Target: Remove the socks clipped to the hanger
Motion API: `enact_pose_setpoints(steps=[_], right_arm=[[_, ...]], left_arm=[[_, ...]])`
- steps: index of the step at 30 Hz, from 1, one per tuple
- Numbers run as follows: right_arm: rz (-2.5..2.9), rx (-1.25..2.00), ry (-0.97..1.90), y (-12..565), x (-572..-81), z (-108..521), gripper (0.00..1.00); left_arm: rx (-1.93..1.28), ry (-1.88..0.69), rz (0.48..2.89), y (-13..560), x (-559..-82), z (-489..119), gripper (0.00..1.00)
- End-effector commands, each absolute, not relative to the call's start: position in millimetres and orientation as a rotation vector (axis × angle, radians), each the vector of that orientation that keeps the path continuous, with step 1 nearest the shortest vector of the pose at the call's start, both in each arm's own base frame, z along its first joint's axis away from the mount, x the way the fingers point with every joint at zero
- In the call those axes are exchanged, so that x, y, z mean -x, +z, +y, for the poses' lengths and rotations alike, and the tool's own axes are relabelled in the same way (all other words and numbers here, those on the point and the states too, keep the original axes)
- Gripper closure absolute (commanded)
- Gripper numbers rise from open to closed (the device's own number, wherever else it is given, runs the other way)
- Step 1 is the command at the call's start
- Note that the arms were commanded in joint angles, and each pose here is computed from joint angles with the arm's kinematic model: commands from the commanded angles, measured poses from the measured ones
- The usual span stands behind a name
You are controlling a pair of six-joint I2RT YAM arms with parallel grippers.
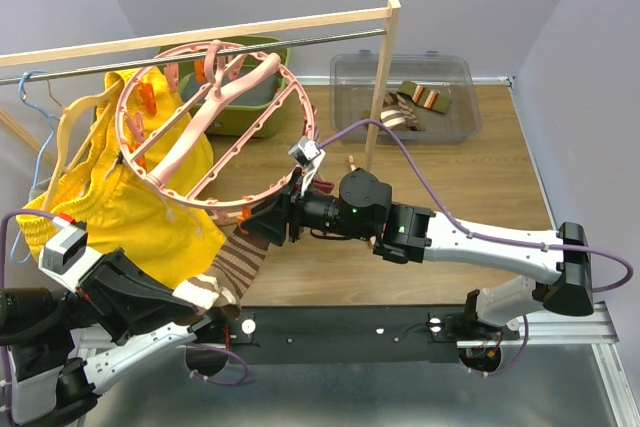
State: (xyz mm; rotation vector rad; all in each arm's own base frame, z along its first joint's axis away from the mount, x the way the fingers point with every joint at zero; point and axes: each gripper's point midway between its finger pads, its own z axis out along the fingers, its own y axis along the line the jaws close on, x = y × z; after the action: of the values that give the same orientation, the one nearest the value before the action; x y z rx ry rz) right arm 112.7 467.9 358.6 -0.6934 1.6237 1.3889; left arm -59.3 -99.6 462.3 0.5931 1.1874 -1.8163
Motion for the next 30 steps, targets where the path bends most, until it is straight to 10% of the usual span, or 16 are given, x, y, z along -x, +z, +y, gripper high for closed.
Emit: enact_pose_setpoints(steps=[1, 9, 30], right_arm=[[1.583, 0.599, 1.4, 372, -117, 467, 0.49], [1.577, 0.653, 1.397, 370, -101, 474, 0.24], [1.599, 0.473, 1.208, 373, -97, 494, 0.35]], left_arm=[[-0.604, -1.832, 1.144, 466, 67, -92, 1.0], [-0.593, -1.856, 1.119, 469, 68, -91, 1.0], [-0.672, -1.883, 1.101, 470, 75, -99, 1.0]])
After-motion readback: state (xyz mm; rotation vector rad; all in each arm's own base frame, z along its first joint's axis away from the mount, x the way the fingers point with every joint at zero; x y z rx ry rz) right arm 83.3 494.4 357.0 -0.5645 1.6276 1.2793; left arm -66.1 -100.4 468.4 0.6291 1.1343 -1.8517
